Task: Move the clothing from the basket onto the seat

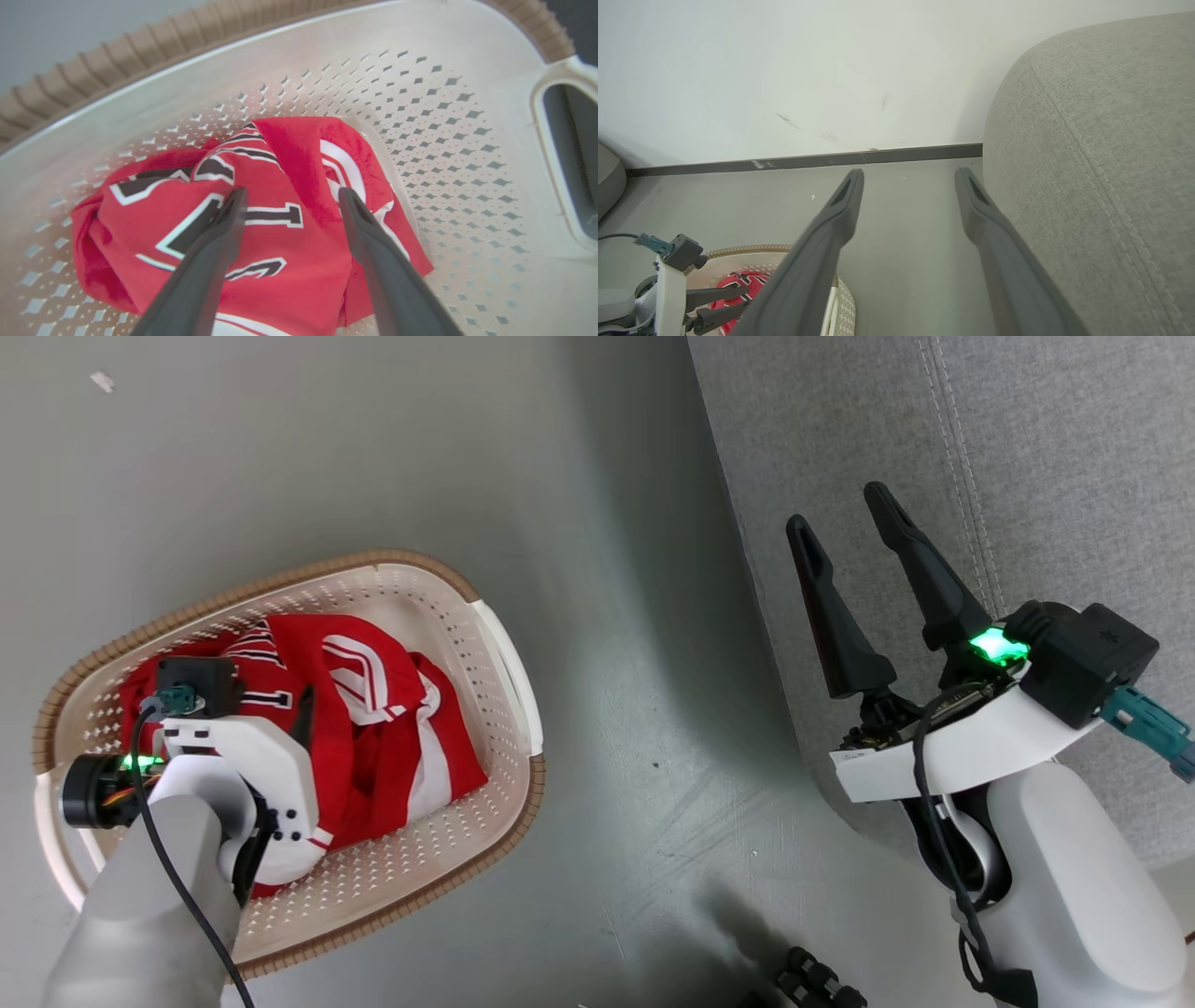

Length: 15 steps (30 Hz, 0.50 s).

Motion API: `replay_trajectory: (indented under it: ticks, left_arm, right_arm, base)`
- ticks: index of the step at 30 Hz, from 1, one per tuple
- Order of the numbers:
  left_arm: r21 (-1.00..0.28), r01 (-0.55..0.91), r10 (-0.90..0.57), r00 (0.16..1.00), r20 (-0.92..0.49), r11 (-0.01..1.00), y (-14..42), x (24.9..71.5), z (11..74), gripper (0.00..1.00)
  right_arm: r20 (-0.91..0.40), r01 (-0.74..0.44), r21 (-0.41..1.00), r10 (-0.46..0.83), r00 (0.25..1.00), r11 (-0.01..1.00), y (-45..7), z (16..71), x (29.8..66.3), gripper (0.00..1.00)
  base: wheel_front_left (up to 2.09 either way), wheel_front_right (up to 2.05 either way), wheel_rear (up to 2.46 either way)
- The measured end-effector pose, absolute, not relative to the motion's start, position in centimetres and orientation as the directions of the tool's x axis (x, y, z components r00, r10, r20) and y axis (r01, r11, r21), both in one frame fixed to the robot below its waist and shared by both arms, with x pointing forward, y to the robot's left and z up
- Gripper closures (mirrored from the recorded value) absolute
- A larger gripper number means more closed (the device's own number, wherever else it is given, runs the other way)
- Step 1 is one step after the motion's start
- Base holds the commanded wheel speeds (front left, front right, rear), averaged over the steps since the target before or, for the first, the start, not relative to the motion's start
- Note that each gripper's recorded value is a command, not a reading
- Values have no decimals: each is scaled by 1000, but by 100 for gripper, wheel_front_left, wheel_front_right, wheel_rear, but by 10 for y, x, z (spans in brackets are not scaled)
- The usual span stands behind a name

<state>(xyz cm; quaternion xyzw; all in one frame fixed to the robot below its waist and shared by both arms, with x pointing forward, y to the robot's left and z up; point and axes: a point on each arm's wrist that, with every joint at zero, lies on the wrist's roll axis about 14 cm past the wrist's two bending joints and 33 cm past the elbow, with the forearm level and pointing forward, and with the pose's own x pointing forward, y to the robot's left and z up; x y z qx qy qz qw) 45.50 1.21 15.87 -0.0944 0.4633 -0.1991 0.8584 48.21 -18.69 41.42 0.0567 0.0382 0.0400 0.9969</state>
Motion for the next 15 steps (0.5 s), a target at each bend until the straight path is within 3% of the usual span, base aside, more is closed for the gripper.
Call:
replay_trajectory:
  ticks: [15]
  left_arm:
    - [-260,330,-375,358,-855,907,12,440,113,0]
  right_arm:
    - [-108,-67,97,78,991,993,-191,399,485,0]
  base:
    - [0,0,0]
